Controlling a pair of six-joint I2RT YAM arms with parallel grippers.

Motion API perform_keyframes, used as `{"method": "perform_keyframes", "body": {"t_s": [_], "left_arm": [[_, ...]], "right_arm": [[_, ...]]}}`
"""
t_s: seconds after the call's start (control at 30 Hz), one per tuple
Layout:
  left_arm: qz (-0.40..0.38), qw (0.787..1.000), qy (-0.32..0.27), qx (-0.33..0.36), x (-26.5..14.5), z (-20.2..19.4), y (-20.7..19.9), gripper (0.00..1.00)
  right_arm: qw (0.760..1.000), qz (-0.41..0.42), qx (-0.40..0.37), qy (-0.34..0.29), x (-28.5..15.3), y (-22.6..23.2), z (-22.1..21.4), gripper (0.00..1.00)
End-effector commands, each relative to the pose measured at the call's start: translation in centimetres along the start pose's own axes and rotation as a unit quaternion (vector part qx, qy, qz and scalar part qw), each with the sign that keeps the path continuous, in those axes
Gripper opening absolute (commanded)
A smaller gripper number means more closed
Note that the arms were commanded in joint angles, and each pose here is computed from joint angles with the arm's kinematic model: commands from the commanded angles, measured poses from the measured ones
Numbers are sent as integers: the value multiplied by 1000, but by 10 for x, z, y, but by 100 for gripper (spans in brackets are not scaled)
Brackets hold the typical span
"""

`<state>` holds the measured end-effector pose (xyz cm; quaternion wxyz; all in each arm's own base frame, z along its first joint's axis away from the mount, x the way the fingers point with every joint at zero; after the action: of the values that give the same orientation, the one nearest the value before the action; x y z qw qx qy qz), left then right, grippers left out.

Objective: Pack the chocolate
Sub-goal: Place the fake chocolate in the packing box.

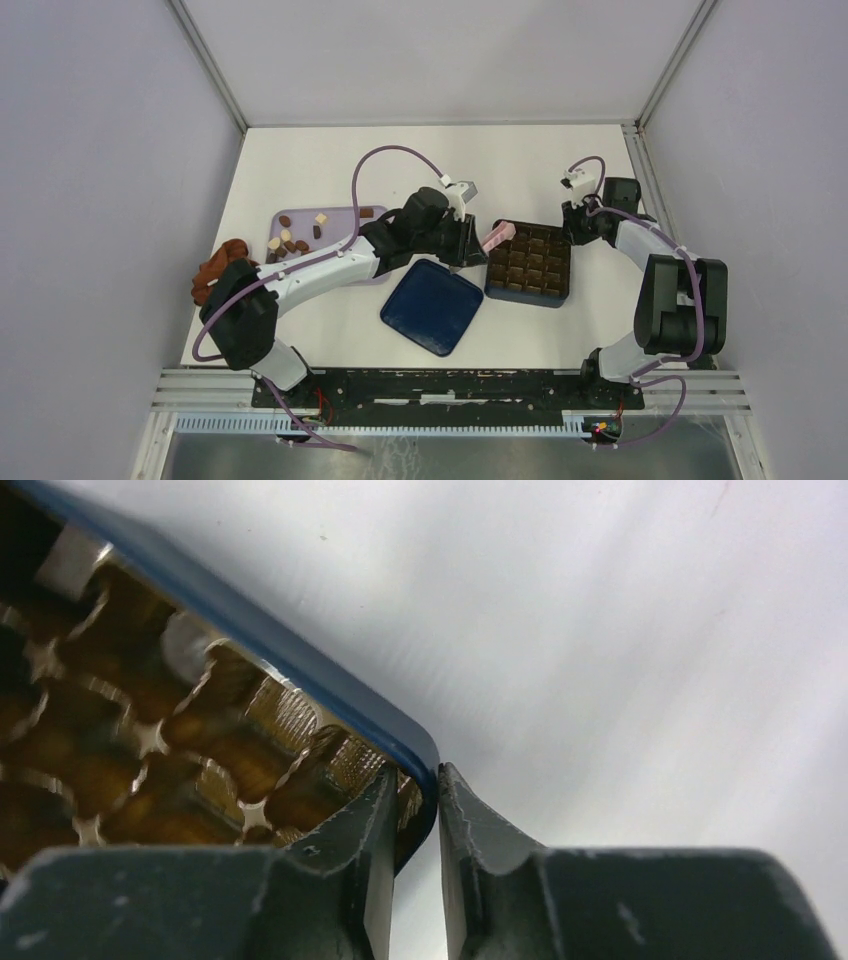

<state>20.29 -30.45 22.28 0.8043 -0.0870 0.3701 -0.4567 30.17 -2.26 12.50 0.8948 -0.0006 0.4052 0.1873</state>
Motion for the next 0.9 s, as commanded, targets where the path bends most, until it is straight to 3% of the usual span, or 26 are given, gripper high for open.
{"method": "perform_keyframes", "body": {"t_s": [0.0, 0.1, 0.37, 0.6, 0.87], "left_arm": [[-11, 999, -45, 21, -6, 20, -12, 2], [-10, 999, -45, 22, -8, 17, -13, 2], [-15, 998, -53, 32, -15, 14, -20, 2], [-15, 995, -80, 51, -24, 8, -31, 2], [-1, 993, -86, 81, -16, 7, -40, 2]], "right_arm": [[999, -34, -24, -9, -4, -6, 13, 19], [998, -53, -34, -22, -9, -5, 18, 10], [988, -95, -65, -100, -41, 5, 36, 1], [973, -116, -102, -172, -70, 24, 46, 0], [971, -91, -126, -184, -72, 40, 46, 0]]}}
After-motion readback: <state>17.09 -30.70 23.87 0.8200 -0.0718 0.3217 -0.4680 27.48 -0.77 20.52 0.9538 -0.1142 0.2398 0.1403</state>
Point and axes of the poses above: each gripper's point midway between its finger pads, its own x axis out along the fingers, its own y axis along the line the jaws close on, z = x × y, the point moved 10 cm from there along -x, back along the fingers, and after that the axes turned 9 degrees about x, right-handed, at the moved point
